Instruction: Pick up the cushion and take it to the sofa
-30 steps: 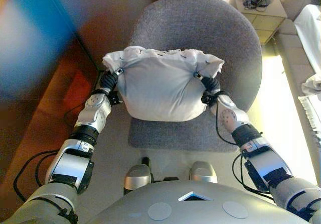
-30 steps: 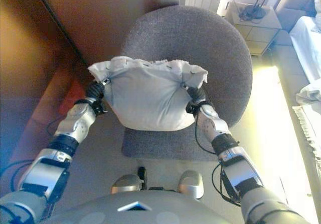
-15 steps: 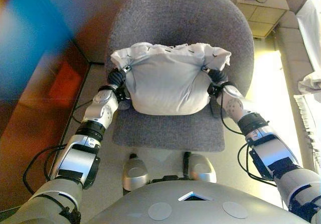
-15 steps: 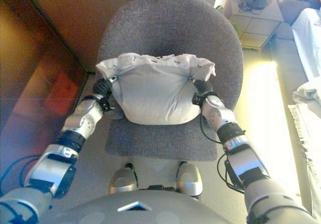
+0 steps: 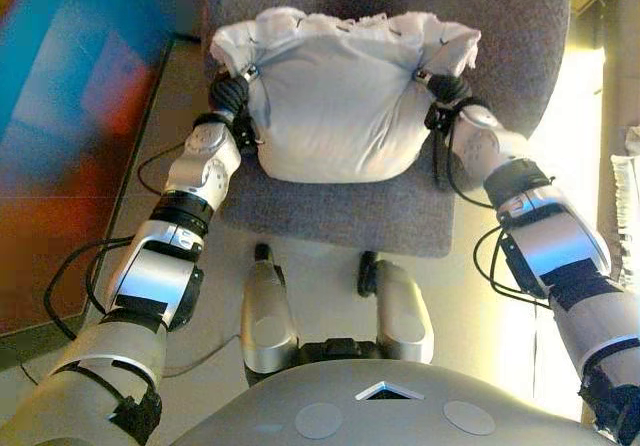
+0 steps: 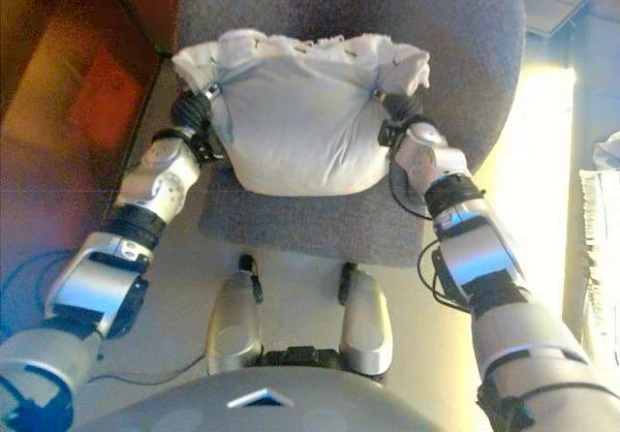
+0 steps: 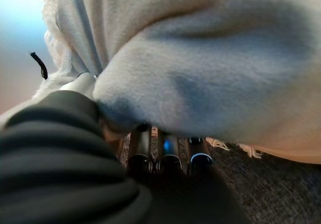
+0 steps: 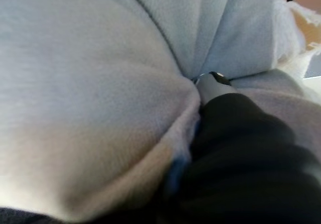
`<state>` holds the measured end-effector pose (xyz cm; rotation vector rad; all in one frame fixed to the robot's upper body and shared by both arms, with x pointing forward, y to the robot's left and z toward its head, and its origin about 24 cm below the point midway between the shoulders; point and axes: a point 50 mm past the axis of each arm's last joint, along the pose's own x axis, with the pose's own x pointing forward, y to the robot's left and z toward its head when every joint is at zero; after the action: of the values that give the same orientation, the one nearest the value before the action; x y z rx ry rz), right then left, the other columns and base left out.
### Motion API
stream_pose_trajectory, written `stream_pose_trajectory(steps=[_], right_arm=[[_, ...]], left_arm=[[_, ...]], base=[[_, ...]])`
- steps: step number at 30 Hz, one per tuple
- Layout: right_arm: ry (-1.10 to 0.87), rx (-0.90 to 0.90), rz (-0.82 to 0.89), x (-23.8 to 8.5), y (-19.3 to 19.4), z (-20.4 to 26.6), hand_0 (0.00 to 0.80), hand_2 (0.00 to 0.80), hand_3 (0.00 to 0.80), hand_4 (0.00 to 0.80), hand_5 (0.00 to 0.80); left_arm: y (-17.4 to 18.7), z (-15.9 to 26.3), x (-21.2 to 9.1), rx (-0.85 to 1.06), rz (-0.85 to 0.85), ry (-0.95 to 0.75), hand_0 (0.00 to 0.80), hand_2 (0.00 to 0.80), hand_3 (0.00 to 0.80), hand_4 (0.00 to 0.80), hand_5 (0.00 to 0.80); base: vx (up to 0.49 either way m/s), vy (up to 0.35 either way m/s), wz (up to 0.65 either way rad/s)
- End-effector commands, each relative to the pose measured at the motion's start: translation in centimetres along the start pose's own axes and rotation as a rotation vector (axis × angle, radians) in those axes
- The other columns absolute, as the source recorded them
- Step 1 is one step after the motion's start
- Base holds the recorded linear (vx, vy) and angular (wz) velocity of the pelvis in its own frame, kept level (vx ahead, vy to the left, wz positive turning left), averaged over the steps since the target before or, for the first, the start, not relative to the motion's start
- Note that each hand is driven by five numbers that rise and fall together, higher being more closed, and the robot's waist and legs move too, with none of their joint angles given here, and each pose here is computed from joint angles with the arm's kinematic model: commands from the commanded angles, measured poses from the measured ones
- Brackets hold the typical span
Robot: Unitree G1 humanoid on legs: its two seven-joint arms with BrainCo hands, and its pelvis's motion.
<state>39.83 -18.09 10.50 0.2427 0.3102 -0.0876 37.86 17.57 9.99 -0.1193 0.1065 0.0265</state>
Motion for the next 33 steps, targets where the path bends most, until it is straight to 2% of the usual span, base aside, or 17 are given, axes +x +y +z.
stream_pose_trajectory(steps=[1,4,9,12,13,14,15,19,20,21,22,29,33], right_arm=[[-0.158,0.227,0.015,0.0,1.2,5.8,0.8,0.8,0.8,0.8,0.8],[-0.19,0.202,-0.001,-0.2,1.7,7.4,0.8,0.8,0.8,0.8,0.8],[-0.267,0.02,-0.013,-0.5,1.9,9.4,0.8,0.8,0.8,0.8,0.8],[-0.286,-0.018,-0.033,-0.6,1.5,9.9,0.8,0.8,0.8,0.8,0.8],[-0.306,-0.024,-0.042,-0.7,1.5,10.3,0.756,0.756,0.756,0.756,0.756],[-0.33,-0.033,-0.05,-0.8,1.6,10.7,0.213,0.213,0.213,0.213,0.213],[-0.352,-0.051,-0.054,-0.9,1.7,11.1,0.0,0.0,0.0,0.0,0.0],[-0.381,-0.083,-0.058,-1.1,1.4,11.2,0.0,0.0,0.0,0.0,0.0],[-0.379,-0.084,-0.067,-1.1,1.1,11.0,0.0,0.0,0.0,0.0,0.0],[-0.379,-0.081,-0.072,-1.1,1.0,10.9,0.0,0.0,0.0,0.0,0.0],[-0.38,-0.077,-0.077,-1.2,0.8,10.9,0.0,0.0,0.0,0.0,0.0],[-0.309,-0.104,-0.162,-1.1,-1.5,9.6,0.0,0.0,0.0,0.0,0.0],[-0.282,-0.041,-0.402,-1.5,-4.9,8.6,0.0,0.0,0.0,0.0,0.0]], left_arm=[[-2.6,3.4,0.8,-0.079,-0.067,-0.093,0.8,0.8,0.8,0.8,0.8],[-3.0,4.1,1.0,-0.108,-0.058,-0.119,0.8,0.8,0.8,0.8,0.8],[-3.5,4.5,0.7,-0.127,-0.072,-0.146,0.8,0.8,0.8,0.8,0.8],[-3.6,4.2,0.5,-0.12,-0.074,-0.148,0.8,0.8,0.8,0.8,0.8],[-3.7,4.3,0.5,-0.106,-0.081,-0.153,0.8,0.8,0.8,0.8,0.8],[-3.8,4.3,0.4,-0.094,-0.085,-0.159,0.8,0.8,0.8,0.8,0.8],[-3.9,4.4,0.4,-0.083,-0.088,-0.169,0.8,0.8,0.8,0.8,0.8],[-3.5,4.2,0.0,-0.108,-0.082,-0.177,0.8,0.8,0.8,0.8,0.8],[-3.4,4.0,-0.1,-0.116,-0.081,-0.172,0.524,0.524,0.524,0.524,0.524],[-3.3,3.9,-0.2,-0.119,-0.082,-0.166,0.107,0.107,0.107,0.107,0.107],[-3.2,3.7,-0.3,-0.117,-0.079,-0.159,0.0,0.0,0.0,0.0,0.0],[-2.0,0.7,-1.3,-0.157,-0.041,-0.079,0.0,0.0,0.0,0.0,0.0],[-1.0,-1.3,-2.4,-0.169,-0.011,-0.042,0.0,0.0,0.0,0.0,0.0]], base=[[-0.03,0.023,0.16],[-0.039,0.053,0.15],[0.044,0.057,0.09],[0.063,0.021,0.07],[0.036,-0.005,0.11],[0.03,0.002,0.09],[0.017,0.012,0.07],[0.087,0.012,0.08],[0.131,0.01,0.09],[0.116,0.012,0.1],[0.119,0.015,0.11],[0.234,0.038,0.06],[0.256,0.042,0.05]])
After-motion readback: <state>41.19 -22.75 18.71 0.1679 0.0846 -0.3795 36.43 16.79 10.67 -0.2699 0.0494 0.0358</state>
